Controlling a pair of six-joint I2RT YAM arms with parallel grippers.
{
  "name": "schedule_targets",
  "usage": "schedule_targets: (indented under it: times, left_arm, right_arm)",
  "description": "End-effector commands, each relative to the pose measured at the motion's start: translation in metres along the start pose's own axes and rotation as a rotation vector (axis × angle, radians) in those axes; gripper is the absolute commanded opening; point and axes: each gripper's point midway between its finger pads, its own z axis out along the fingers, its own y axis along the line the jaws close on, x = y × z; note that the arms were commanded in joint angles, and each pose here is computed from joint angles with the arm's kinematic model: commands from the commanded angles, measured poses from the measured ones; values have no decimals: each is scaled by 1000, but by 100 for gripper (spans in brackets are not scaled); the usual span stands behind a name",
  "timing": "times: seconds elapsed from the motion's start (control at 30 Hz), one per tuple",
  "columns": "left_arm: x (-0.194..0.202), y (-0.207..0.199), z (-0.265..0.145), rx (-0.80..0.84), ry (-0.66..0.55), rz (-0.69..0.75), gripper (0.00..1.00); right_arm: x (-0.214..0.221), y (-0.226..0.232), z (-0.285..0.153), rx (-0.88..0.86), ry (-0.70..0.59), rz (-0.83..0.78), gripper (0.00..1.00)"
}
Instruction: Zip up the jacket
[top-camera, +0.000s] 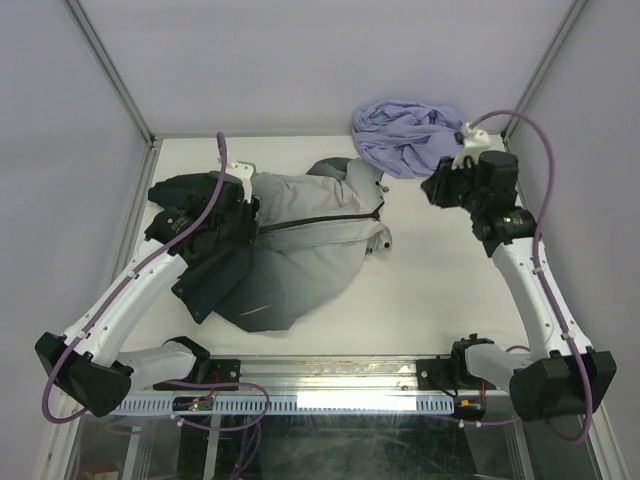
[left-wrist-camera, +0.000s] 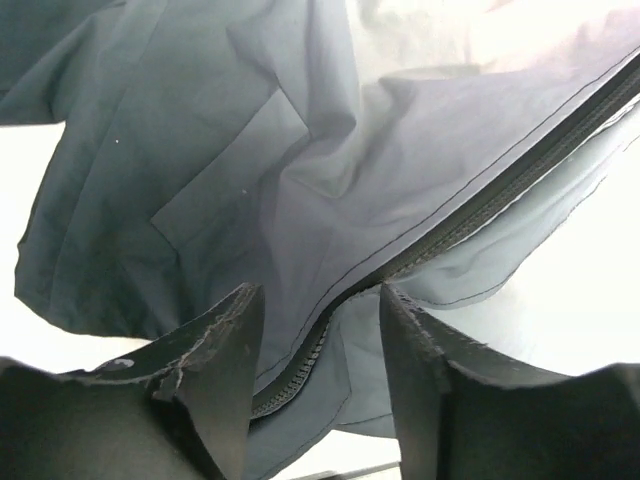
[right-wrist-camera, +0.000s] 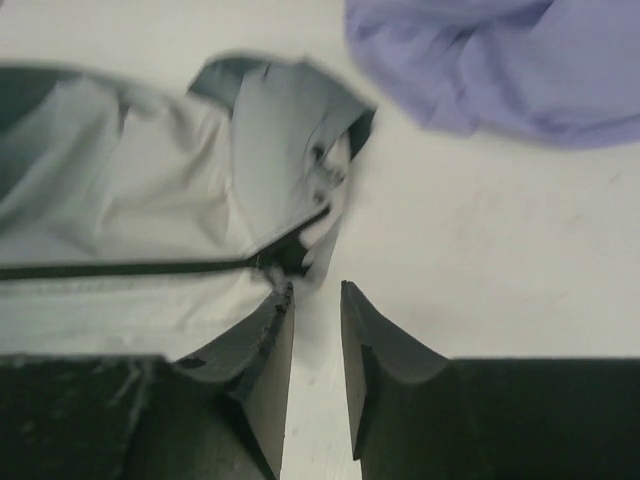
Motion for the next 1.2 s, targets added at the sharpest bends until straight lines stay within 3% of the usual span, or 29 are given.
schedule_targets:
  times: [0.0, 0.07, 0.2, 0.37, 0.57, 0.83, 0.97, 1.1, 1.17]
  left_arm:
    - [-38, -6, -22, 46, -143, -45, 55]
    - [-52, -12, -26, 80, -177, -26, 64]
    - [-77, -45, -18, 231, -200, 0, 72]
    - [-90, -113, 17, 504, -131, 0, 80]
    - [-84, -167, 86, 498, -40, 138, 82]
    - [-78, -199, 150, 498, 42, 218, 81]
    - [-57, -205, 177, 508, 122, 192, 69]
    - [-41, -196, 182, 528, 181, 131, 43]
    - [-35, -188, 180, 548, 188, 90, 26]
  right_arm:
    - [56, 48, 19, -195, 108, 146, 33]
    - [68, 60, 28, -242, 115, 183, 39]
    - [85, 63, 46, -267, 118, 235, 47]
    - [104, 65, 67, -295, 168, 266, 51]
    - [115, 67, 86, -313, 188, 345, 52]
    - [130, 59, 99, -301, 213, 442, 57]
    - [139, 65, 106, -333, 244, 505, 57]
    - [144, 77, 109, -374, 252, 532, 58]
    - [147, 82, 112, -386, 259, 541, 58]
